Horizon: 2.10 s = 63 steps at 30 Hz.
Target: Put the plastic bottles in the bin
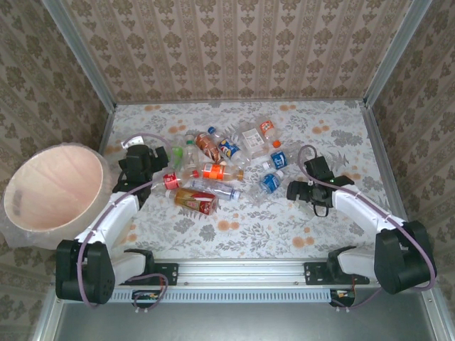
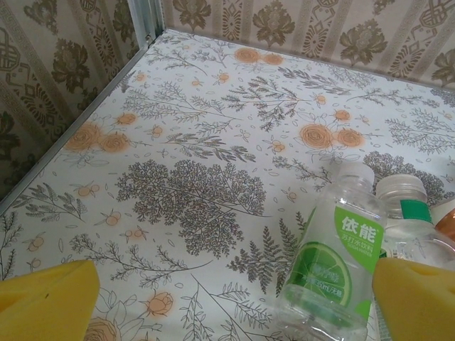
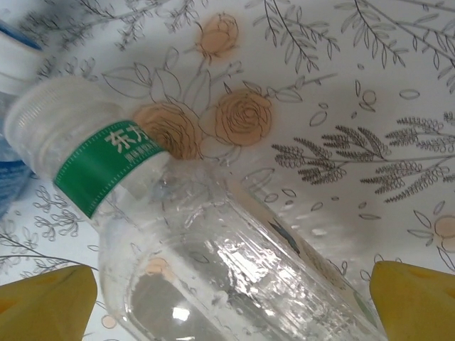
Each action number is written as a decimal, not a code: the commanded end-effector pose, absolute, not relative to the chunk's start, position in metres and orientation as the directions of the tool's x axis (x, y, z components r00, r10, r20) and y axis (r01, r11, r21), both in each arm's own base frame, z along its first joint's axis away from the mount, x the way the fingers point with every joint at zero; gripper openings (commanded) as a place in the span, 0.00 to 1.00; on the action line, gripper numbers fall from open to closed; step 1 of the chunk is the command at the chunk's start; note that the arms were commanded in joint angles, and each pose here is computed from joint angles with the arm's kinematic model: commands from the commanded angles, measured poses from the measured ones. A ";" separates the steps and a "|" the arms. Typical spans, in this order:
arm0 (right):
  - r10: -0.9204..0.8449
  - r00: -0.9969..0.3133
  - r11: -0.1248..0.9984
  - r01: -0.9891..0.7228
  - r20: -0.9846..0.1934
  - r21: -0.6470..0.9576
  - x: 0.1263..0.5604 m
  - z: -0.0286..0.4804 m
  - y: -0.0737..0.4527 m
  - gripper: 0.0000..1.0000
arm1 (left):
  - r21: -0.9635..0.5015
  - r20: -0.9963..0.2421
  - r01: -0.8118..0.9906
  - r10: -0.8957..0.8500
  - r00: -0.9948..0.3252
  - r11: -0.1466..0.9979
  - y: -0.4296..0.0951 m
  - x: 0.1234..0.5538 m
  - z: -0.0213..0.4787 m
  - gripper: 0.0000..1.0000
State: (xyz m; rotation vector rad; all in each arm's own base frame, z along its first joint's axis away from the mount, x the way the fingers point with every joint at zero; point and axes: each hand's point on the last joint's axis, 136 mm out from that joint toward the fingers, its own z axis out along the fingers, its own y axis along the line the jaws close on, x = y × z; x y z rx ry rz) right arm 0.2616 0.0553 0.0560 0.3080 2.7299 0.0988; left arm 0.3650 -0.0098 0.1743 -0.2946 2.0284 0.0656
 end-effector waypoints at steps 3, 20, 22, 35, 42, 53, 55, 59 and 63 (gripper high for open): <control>0.238 -0.900 0.971 0.232 -0.365 0.060 0.262 0.055 0.052 1.00 | -0.092 -0.890 -0.263 -0.197 -0.410 0.961 -0.006 0.363 0.184 1.00; 0.334 -0.892 0.940 0.341 -0.306 0.030 0.234 0.033 0.049 0.89 | -0.119 -0.878 -0.250 -0.219 -0.425 0.961 -0.012 0.367 0.188 1.00; 0.332 -0.892 0.940 0.341 -0.306 0.026 0.234 0.031 0.049 0.87 | -0.131 -0.876 -0.240 -0.226 -0.426 0.962 -0.014 0.368 0.189 1.00; 0.313 -0.876 0.939 0.344 -0.366 -0.021 0.236 0.034 0.046 0.67 | -0.221 -0.858 -0.109 -0.246 -0.451 0.969 -0.042 0.372 0.208 1.00; 0.305 -0.808 0.949 0.302 -0.504 0.092 0.257 0.085 0.062 0.53 | -0.369 -0.824 0.057 -0.298 -0.482 0.927 -0.082 0.374 0.225 1.00; 0.340 -0.604 0.868 -0.093 -0.721 0.487 0.306 0.177 0.142 0.38 | -0.526 -0.785 0.265 -0.340 -0.518 0.808 -0.149 0.365 0.251 1.00; 0.319 -0.600 0.847 -0.167 -0.734 0.505 0.311 0.181 0.157 0.36 | -0.556 -0.769 0.297 -0.346 -0.537 0.776 -0.165 0.362 0.254 1.00; 0.260 -0.583 0.814 -0.296 -0.770 0.499 0.321 0.186 0.186 0.35 | -0.616 -0.721 0.353 -0.325 -0.612 0.704 -0.202 0.351 0.252 1.00; 0.206 -0.556 0.798 -0.381 -0.806 0.467 0.329 0.191 0.211 0.34 | -0.637 -0.687 0.362 -0.289 -0.666 0.681 -0.229 0.337 0.244 1.00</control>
